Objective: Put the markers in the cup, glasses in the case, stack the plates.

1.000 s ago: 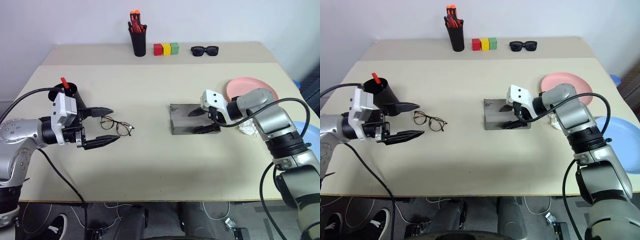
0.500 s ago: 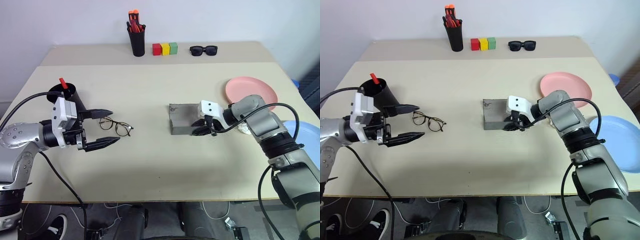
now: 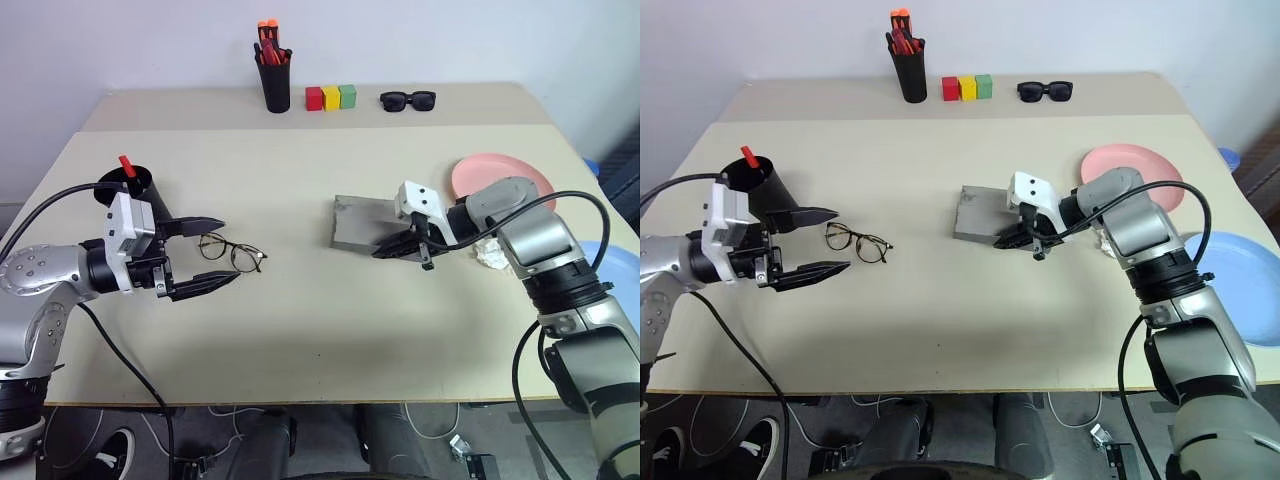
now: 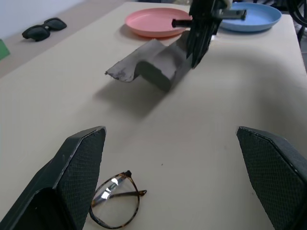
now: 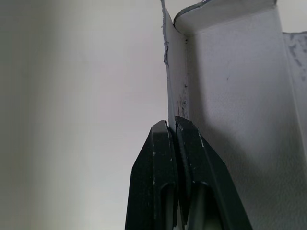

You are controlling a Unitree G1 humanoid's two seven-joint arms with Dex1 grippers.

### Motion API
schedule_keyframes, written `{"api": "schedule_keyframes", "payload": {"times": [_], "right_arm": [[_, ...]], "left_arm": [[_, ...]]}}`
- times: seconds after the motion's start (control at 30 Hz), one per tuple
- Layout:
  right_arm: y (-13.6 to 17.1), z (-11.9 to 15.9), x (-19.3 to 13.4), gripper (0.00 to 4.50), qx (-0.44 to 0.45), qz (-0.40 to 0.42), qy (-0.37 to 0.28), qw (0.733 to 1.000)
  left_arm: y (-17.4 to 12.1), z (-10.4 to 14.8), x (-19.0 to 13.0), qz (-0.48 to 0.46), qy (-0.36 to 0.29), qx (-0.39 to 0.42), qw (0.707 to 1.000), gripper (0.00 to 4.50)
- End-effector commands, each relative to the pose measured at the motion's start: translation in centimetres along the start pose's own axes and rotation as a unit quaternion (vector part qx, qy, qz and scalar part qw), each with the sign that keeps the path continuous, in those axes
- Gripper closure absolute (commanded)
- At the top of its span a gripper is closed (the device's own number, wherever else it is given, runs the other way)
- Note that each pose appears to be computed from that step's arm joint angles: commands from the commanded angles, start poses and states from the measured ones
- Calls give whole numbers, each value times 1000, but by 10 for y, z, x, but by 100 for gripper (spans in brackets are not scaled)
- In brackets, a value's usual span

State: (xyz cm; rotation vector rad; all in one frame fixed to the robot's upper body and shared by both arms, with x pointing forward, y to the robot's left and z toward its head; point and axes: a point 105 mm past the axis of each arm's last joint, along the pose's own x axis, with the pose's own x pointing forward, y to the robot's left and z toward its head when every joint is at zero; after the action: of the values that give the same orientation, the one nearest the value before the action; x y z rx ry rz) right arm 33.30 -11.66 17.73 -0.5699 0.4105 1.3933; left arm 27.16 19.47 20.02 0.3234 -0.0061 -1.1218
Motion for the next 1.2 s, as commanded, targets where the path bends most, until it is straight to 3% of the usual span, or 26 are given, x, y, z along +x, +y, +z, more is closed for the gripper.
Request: {"api": "schedule_keyframes", "payload": {"times": [0.03, 0.23, 0.57, 1.07, 1.2], "right_arm": [[16, 28, -7, 445, -14, 19, -39, 999], [37, 29, 11, 445, -8, 39, -39, 998], [44, 16, 41, 445, -22, 32, -22, 999], [55, -2, 57, 445, -13, 60, -12, 998], [53, -4, 58, 311, -8, 58, -11, 998]], "left_arm": [[1, 12, 2, -1, -8, 19, 1000, 0], [1, 13, 5, -2, -11, 20, 1000, 0], [-2, 17, 7, -5, -11, 19, 1000, 0], [-5, 27, 15, -6, -11, 20, 1000, 0], [-6, 27, 16, -5, -9, 20, 1000, 0]]}}
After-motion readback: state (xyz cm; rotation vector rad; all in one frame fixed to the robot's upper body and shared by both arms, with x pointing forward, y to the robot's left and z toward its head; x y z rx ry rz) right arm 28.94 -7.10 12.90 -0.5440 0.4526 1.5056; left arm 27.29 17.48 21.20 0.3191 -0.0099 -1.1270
